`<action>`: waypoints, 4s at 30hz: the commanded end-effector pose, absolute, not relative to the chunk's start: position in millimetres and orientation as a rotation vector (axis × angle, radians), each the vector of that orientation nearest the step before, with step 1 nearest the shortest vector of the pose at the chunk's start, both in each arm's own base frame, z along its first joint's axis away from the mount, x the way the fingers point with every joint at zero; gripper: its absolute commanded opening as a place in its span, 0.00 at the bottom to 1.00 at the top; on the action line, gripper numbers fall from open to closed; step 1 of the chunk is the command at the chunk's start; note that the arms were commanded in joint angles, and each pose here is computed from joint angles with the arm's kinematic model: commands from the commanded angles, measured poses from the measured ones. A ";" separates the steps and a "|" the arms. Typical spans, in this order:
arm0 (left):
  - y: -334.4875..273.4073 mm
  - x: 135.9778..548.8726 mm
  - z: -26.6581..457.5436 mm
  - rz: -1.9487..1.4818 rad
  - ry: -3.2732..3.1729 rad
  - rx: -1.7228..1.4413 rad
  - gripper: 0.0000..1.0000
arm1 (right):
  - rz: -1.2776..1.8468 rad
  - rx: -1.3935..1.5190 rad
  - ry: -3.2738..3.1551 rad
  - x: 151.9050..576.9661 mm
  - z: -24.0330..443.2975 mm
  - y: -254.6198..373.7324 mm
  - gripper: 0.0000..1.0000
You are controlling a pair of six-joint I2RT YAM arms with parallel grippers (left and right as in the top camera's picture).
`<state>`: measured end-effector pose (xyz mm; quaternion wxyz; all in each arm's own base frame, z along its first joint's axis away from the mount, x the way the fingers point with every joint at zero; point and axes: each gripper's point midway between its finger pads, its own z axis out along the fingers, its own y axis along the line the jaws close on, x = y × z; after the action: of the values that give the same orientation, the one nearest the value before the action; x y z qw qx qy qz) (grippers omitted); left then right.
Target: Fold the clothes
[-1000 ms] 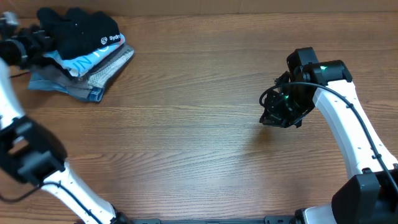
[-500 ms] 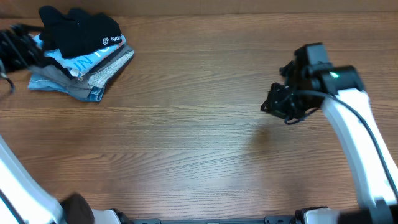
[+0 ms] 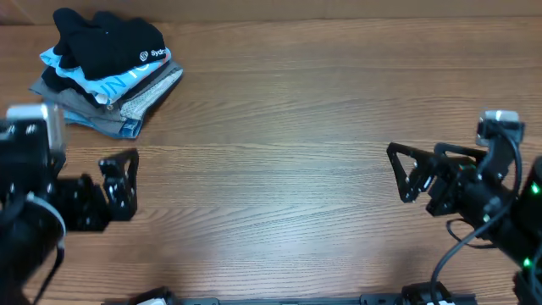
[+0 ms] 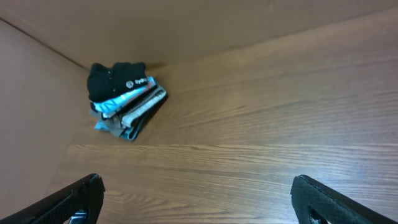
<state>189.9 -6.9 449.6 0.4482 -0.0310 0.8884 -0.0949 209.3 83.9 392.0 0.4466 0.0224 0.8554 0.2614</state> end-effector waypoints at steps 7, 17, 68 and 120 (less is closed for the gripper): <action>-0.7 167.6 454.9 -0.180 2.146 -0.208 1.00 | 0.621 0.072 2.153 200.5 383.7 79.2 1.00; 0.4 168.4 454.4 -0.176 2.149 -0.211 1.00 | 0.619 0.082 2.194 195.3 375.5 78.5 1.00; 0.5 168.5 454.3 -0.176 2.150 -0.212 1.00 | 0.247 -0.011 1.600 243.5 169.7 38.2 1.00; 15.6 210.3 450.9 0.008 1.669 -0.101 1.00 | 0.247 -0.011 1.600 243.5 169.7 38.2 1.00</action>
<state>210.6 12.8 477.4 0.6665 -0.0328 0.7448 0.0024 243.2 40.2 170.5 0.6865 -0.0081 0.7181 0.1139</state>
